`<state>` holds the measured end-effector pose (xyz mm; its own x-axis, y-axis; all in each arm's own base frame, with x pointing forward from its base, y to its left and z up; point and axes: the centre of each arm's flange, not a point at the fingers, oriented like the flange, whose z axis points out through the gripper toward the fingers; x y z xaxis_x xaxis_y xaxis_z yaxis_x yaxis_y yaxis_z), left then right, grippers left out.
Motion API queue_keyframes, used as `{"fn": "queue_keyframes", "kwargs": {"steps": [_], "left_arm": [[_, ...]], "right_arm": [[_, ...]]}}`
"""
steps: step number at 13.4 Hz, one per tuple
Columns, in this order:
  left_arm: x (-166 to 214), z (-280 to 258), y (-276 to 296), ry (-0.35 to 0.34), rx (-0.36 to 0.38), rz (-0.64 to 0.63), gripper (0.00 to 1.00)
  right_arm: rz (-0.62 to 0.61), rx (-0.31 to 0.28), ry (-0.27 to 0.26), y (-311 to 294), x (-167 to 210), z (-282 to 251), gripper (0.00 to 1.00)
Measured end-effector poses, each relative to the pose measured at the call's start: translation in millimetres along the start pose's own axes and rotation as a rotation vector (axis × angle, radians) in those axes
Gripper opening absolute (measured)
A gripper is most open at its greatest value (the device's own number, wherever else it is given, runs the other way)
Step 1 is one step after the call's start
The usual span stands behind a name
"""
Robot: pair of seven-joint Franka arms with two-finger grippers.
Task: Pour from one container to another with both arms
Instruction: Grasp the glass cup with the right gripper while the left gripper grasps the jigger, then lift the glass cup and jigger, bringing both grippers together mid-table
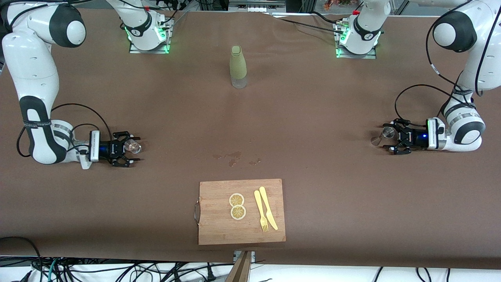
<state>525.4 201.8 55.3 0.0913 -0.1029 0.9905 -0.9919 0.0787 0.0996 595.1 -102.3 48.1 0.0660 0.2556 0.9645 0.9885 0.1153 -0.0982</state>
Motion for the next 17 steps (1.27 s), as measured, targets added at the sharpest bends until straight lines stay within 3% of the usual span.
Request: {"fn": "queue_keyframes", "kwargs": {"steps": [4, 7, 8, 10, 13, 15, 16, 17], "left_arm": [[0, 6, -2, 0.006, -0.008, 0.007, 1.00], [0, 6, -2, 0.006, -0.008, 0.011, 0.98], [0, 6, -2, 0.006, -0.008, 0.012, 0.88], [0, 6, -2, 0.006, -0.008, 0.013, 0.82], [0, 6, -2, 0.006, -0.008, 0.015, 0.45], [0, 6, -3, 0.005, -0.007, 0.016, 0.27], [1, 6, -3, 0.006, -0.005, 0.018, 0.21], [1, 6, -3, 0.006, -0.005, 0.019, 0.21]], "right_arm": [[-0.003, 0.015, 0.020, 1, 1, 10, 0.48], [-0.001, 0.018, 0.025, 0, 0, 10, 0.20], [-0.003, 0.023, 0.032, 0, 2, 12, 0.12], [-0.012, 0.033, 0.048, 3, 6, 19, 0.12], [-0.002, 0.045, 0.097, 16, 22, 43, 0.12], [-0.003, 0.070, 0.138, 30, 43, 66, 0.12], [-0.007, 0.088, 0.152, 39, 56, 77, 0.12], [-0.014, 0.107, 0.160, 46, 68, 90, 0.12]]}}
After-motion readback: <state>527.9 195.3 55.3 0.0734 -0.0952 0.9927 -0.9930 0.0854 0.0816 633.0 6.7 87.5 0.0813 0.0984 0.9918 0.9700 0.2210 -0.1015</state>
